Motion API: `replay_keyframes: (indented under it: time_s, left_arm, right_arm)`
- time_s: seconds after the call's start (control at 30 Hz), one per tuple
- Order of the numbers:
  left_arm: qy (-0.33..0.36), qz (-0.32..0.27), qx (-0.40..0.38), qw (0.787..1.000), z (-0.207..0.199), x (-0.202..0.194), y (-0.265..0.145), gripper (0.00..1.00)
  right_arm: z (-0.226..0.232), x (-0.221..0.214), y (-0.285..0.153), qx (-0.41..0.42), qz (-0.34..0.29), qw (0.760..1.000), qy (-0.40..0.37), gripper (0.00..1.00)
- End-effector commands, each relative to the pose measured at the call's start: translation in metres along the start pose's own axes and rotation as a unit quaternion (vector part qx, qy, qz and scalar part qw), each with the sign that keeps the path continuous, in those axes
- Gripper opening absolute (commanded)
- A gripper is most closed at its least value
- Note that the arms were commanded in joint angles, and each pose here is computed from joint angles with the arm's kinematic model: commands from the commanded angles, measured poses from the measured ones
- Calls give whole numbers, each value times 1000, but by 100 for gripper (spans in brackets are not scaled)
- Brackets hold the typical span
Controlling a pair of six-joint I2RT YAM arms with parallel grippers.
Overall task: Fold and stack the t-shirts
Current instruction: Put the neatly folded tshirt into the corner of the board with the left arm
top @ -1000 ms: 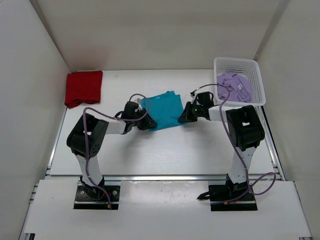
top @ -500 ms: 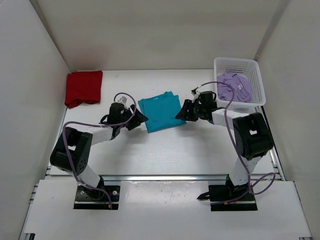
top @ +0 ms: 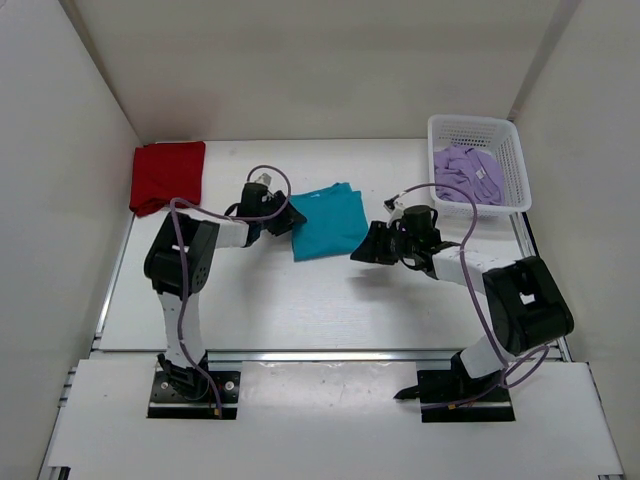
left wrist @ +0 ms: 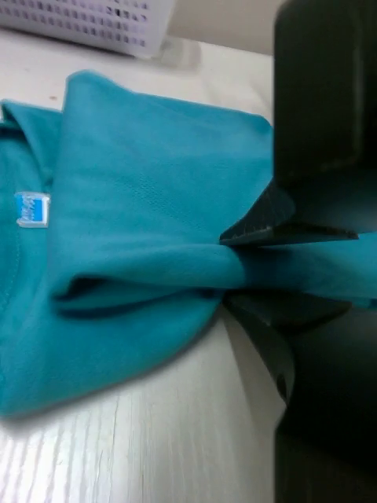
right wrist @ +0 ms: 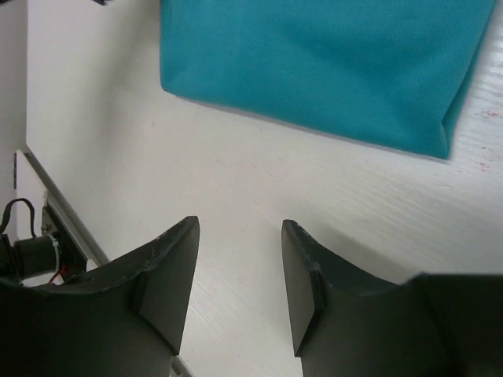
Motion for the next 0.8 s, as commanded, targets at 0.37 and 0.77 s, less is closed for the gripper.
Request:
replay_keyframes:
  time_s: [0.37,0.77]
  left_arm:
    - [33,-30,-110,993,-143,96,-1,0]
    - [-117,-275,-76,951,-9,320,-176,23]
  right_arm:
    - [1,13,-30,7,-62,998,-4,43]
    - [3,3,-32,24,-49,998,-6,43]
Point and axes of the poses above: each gripper's point midway between its finger pads, its own y axis out along the fingers, its own z axis along the line the jaws close on, x = y × z, the point moved 3 cm from there along -y, back along the fingers, and after that the axes turned 11 degrees about -y, right-handed, at the moved point
